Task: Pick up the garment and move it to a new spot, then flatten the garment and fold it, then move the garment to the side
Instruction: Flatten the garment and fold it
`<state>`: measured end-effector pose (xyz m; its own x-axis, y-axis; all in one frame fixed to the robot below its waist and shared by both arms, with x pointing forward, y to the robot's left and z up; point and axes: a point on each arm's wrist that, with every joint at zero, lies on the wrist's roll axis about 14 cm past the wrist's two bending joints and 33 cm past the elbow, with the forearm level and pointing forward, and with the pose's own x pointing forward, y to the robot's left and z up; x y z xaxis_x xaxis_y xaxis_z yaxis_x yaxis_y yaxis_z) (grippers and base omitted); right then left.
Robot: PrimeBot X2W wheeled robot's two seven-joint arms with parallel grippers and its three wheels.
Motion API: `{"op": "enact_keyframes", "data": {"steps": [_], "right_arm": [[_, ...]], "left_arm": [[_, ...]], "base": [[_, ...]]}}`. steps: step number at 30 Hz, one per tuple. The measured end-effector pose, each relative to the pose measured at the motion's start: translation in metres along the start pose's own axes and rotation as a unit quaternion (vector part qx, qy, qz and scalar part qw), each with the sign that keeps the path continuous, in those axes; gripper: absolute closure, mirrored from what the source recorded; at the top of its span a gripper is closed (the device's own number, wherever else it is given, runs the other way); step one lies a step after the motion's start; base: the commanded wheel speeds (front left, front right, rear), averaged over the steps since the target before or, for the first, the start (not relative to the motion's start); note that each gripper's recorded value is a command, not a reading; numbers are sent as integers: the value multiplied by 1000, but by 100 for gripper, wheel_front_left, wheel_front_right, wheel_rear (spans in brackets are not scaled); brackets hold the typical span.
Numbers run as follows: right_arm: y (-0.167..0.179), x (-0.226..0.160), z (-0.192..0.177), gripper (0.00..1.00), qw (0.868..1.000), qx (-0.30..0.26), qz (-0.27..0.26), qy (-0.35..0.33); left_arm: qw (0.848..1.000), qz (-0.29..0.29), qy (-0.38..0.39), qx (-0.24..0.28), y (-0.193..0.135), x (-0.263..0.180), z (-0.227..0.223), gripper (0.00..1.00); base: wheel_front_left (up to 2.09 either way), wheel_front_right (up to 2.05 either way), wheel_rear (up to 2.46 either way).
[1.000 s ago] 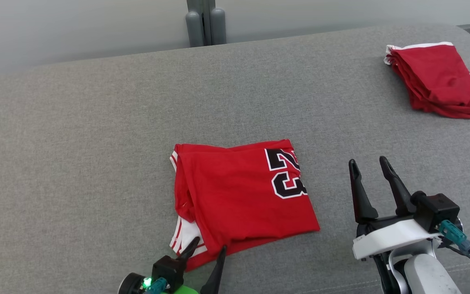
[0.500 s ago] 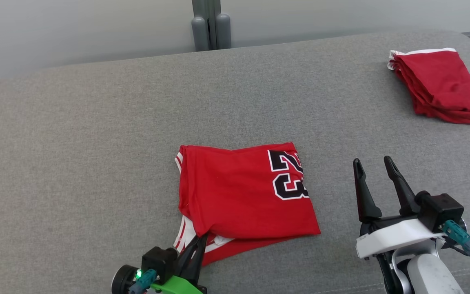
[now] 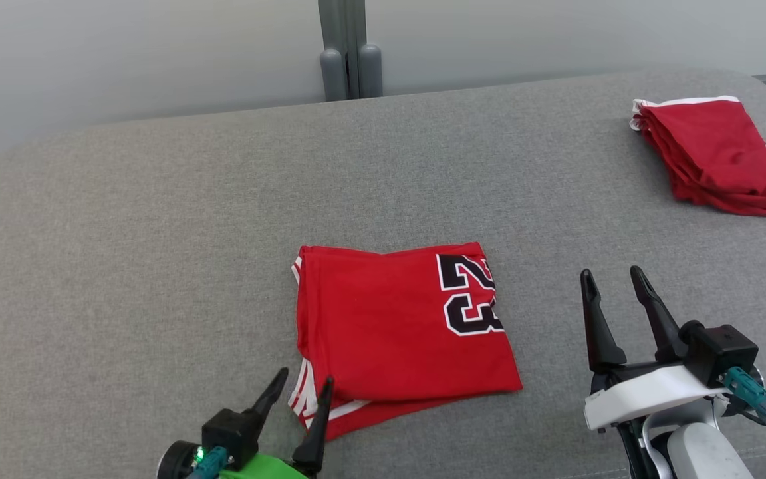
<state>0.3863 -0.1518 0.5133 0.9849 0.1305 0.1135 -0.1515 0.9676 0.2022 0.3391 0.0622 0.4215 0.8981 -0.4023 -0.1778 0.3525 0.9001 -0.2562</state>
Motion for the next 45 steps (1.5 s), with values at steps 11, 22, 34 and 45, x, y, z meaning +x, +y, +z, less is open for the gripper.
{"op": "enact_keyframes", "data": {"steps": [11, 22, 34, 45], "right_arm": [[4, -5, 12, 0, 1000, -3, 9, -15], [8, -11, 15, 0, 1000, -8, 17, -17], [12, -18, 6, 0, 1000, -18, 25, -2], [12, -18, 5, 0, 999, -22, 24, -2]], "left_arm": [[987, 112, -112, 35, 68, -21, 74, 0], [964, 188, -174, 73, 115, -57, 118, 0], [963, 200, -167, 66, 123, -72, 110, 0], [966, 198, -156, 60, 121, -73, 106, 0]], "base": [[0, 0, 0], [0, 0, 0], [0, 0, 0], [0, 0, 0]]}}
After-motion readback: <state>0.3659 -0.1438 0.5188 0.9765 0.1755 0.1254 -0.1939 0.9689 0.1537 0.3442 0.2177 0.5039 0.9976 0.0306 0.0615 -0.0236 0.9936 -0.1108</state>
